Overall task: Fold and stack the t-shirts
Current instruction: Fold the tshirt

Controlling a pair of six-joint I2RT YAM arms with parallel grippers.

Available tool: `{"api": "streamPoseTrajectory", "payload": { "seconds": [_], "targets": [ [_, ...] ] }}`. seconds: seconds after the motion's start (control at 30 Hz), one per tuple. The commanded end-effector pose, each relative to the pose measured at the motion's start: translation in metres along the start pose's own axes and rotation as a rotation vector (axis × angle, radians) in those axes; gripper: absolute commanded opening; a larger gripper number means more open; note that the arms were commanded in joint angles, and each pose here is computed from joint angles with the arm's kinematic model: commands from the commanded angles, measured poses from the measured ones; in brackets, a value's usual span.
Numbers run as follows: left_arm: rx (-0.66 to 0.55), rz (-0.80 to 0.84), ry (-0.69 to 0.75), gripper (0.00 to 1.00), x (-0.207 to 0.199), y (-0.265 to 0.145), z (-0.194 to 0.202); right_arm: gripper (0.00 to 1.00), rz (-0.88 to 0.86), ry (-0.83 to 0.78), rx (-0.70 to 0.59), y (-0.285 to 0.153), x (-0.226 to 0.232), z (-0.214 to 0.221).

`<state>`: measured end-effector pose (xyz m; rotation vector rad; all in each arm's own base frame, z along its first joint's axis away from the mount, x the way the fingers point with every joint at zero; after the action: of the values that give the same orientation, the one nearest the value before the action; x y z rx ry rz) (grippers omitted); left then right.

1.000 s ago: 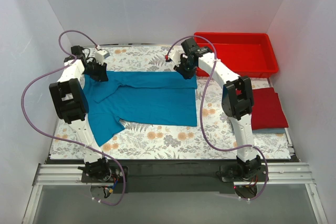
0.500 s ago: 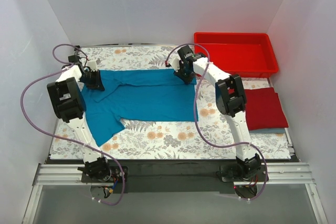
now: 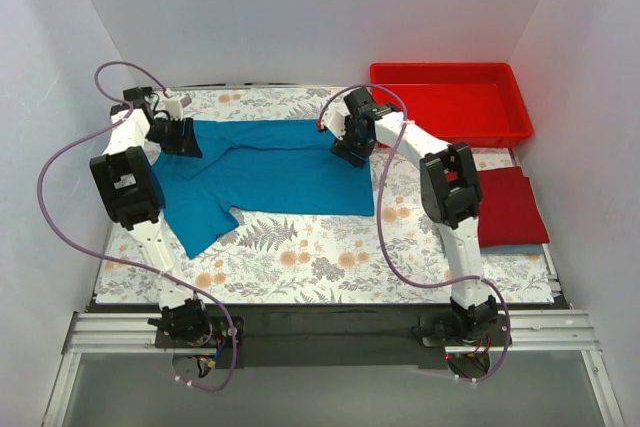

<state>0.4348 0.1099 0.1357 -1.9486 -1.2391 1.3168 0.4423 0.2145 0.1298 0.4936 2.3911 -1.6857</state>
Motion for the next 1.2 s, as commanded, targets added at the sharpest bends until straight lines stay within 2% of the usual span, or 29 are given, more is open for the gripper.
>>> {"api": "streamPoseTrajectory", "payload": {
  "seconds": [0.0, 0.03, 0.17, 0.23, 0.33, 0.37, 0.53, 1.17],
  "targets": [
    [-0.058, 0.067, 0.155, 0.41, -0.043, -0.081, 0.004, 0.75, -0.032, -0.126, -0.159, -0.078, 0.032, -0.038],
    [-0.065, 0.063, 0.206, 0.42, -0.045, -0.092, 0.006, 0.76, -0.080, -0.133, -0.135, -0.076, 0.048, -0.030],
    [-0.038, 0.075, 0.220, 0.43, -0.038, -0.114, 0.028, 0.73, -0.161, -0.166, -0.120, -0.090, 0.087, -0.024],
    [0.005, 0.085, 0.209, 0.43, -0.033, -0.117, 0.046, 0.66, -0.201, -0.177, -0.101, -0.088, 0.102, -0.019],
    [0.016, 0.058, 0.286, 0.43, -0.029, -0.122, 0.062, 0.55, -0.255, -0.174, -0.068, -0.080, 0.120, -0.008],
    [0.052, 0.047, 0.282, 0.42, -0.026, -0.117, 0.076, 0.54, -0.263, -0.174, -0.056, -0.078, 0.123, -0.005],
    [0.050, -0.017, 0.431, 0.40, -0.023, -0.117, 0.092, 0.45, -0.292, -0.174, -0.005, -0.062, 0.133, 0.005],
    [0.084, 0.001, 0.483, 0.38, -0.015, -0.107, 0.097, 0.42, -0.297, -0.224, 0.061, -0.045, 0.148, 0.027]
  ]
}}
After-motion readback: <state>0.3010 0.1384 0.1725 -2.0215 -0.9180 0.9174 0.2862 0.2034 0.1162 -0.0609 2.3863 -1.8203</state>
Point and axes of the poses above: each gripper's point midway between its finger pads, its own y axis out along the fingers, its own x axis along the line the jaws close on, z = x × y, the point moved 10 cm from there along -y, back along the fingers, and after that the axes turned 13 degrees about -y, right-handed, at the moved point
